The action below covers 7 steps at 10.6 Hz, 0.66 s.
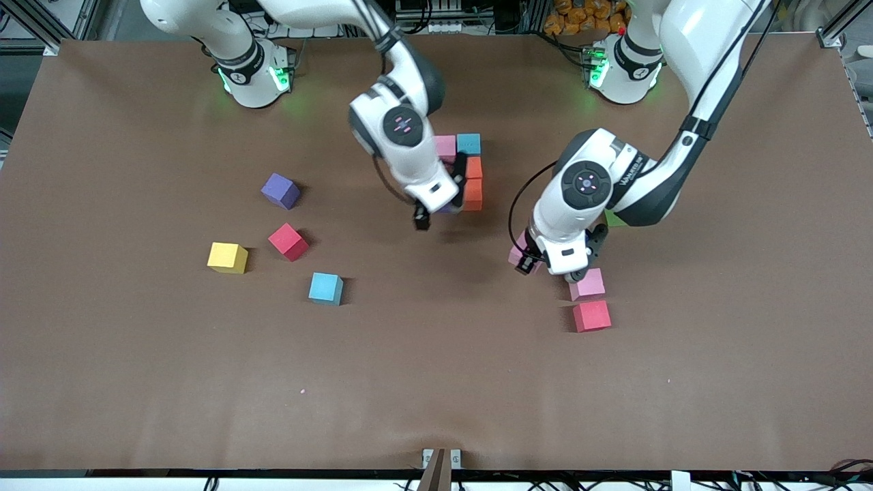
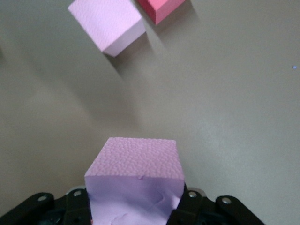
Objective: Form number 2 with 11 blocks
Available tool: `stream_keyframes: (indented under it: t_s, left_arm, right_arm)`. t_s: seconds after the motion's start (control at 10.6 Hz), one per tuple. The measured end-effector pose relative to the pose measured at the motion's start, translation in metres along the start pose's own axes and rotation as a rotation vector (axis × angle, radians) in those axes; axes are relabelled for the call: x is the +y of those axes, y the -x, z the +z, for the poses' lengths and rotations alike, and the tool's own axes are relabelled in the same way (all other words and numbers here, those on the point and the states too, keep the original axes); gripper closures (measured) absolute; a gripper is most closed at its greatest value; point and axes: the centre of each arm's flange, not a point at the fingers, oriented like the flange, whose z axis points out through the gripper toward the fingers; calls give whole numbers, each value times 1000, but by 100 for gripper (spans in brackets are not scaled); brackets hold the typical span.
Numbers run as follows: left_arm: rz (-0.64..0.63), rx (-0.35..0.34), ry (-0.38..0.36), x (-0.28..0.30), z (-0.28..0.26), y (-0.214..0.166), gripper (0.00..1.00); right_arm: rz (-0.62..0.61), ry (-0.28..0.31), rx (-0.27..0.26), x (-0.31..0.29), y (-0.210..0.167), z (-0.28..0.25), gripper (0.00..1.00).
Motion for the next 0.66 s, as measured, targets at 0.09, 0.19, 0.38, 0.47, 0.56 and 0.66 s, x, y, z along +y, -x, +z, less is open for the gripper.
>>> stream_keyframes:
  t_s: [0.09,0.19,0.38,0.47,0.56,0.66]
  left_arm:
    - [-20,-1,-4,0,2,12,41]
    - [-44,-2,-10,-1,5,27,41]
    - [-98,-5,-20,-3,12,59,41]
    - [-131,-6,-25,-5,15,75,41]
    - [-170,-8,-29,-5,18,94,41]
    - [-216,-14,-31,-5,22,115,41]
  right_arm:
    - [62,7,5,33,25,-5,0]
    - [126,13,8,66,54,-9,0]
    - [240,22,15,119,109,-17,0]
    - [292,25,18,140,136,-20,0]
    - [343,29,21,158,160,-23,0]
    - [403,31,24,172,181,-25,0]
